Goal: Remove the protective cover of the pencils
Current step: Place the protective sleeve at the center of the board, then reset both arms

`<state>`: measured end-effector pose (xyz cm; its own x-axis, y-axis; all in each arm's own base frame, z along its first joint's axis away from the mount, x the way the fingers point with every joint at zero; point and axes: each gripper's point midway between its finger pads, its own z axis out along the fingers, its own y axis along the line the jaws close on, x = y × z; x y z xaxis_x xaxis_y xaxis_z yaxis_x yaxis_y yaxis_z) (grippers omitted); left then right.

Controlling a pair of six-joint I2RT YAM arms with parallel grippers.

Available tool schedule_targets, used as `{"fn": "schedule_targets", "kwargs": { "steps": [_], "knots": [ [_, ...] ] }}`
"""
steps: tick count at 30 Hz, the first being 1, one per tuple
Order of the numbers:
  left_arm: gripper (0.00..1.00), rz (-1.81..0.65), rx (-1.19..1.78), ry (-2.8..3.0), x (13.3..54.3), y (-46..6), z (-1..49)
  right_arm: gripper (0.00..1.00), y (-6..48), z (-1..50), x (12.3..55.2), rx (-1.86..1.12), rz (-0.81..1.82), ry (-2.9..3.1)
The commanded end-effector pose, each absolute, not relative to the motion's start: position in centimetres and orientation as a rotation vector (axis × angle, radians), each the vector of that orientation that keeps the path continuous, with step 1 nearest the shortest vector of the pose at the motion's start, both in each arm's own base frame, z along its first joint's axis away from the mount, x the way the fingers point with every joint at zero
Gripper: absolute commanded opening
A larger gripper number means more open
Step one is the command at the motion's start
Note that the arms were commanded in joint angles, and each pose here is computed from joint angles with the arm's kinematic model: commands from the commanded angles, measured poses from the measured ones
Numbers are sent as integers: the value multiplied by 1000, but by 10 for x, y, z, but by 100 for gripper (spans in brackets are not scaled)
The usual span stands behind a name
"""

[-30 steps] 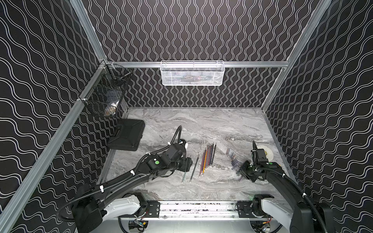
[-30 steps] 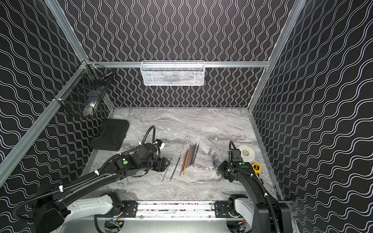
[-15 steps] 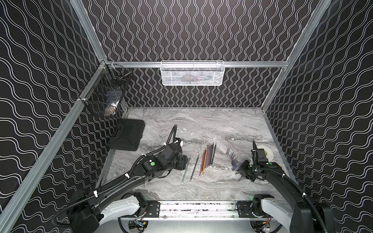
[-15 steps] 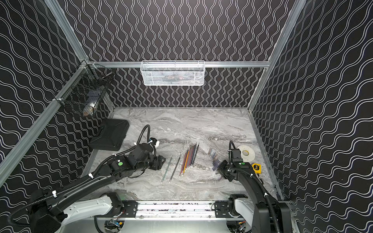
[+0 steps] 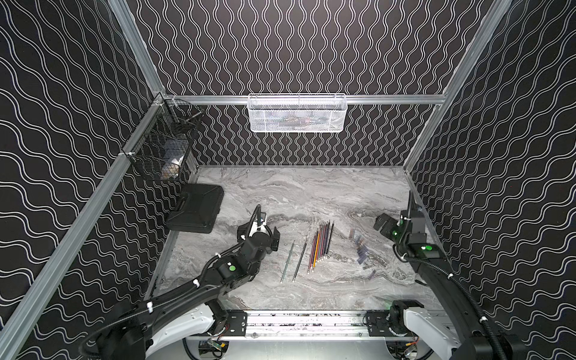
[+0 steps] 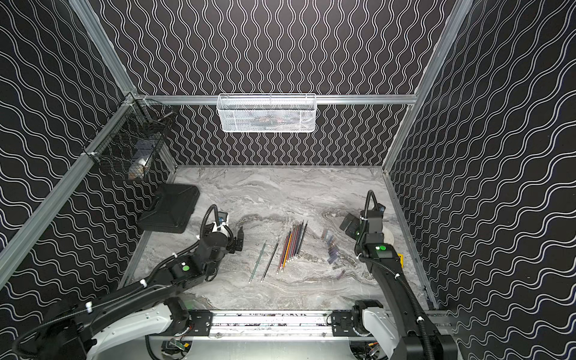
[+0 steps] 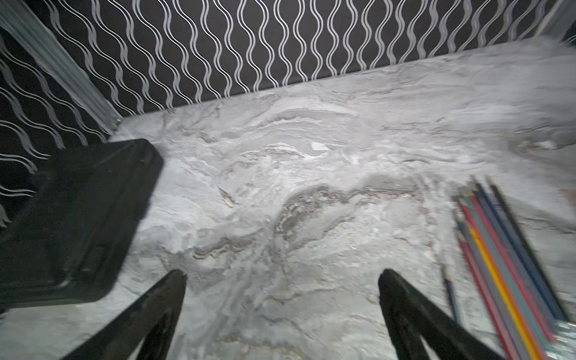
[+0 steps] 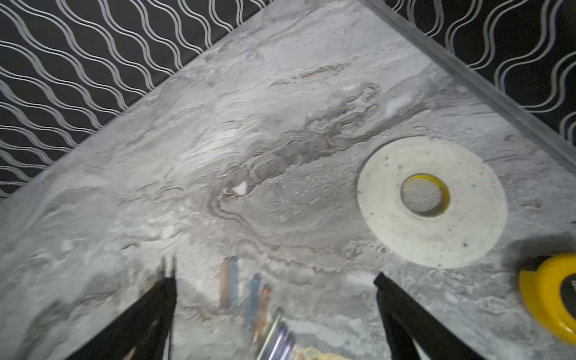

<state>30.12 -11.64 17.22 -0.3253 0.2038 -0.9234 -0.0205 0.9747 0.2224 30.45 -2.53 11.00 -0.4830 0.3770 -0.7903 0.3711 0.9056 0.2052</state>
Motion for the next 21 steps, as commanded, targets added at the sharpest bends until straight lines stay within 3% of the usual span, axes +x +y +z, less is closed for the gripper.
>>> {"fn": "schedule_targets", "kwargs": {
  "steps": [1,6,12,21],
  "knots": [
    [100,449,36,1676,313,-92,199,99,-31,148,328,313,-80,1740],
    [100,535,-28,1593,318,-65,176,99,-19,123,340,204,-51,1636],
    [100,573,49,1595,331,-69,163,99,-8,97,368,132,-39,1698],
    [100,488,69,1683,349,-54,130,99,-42,83,391,342,-177,1823]
  ]
}}
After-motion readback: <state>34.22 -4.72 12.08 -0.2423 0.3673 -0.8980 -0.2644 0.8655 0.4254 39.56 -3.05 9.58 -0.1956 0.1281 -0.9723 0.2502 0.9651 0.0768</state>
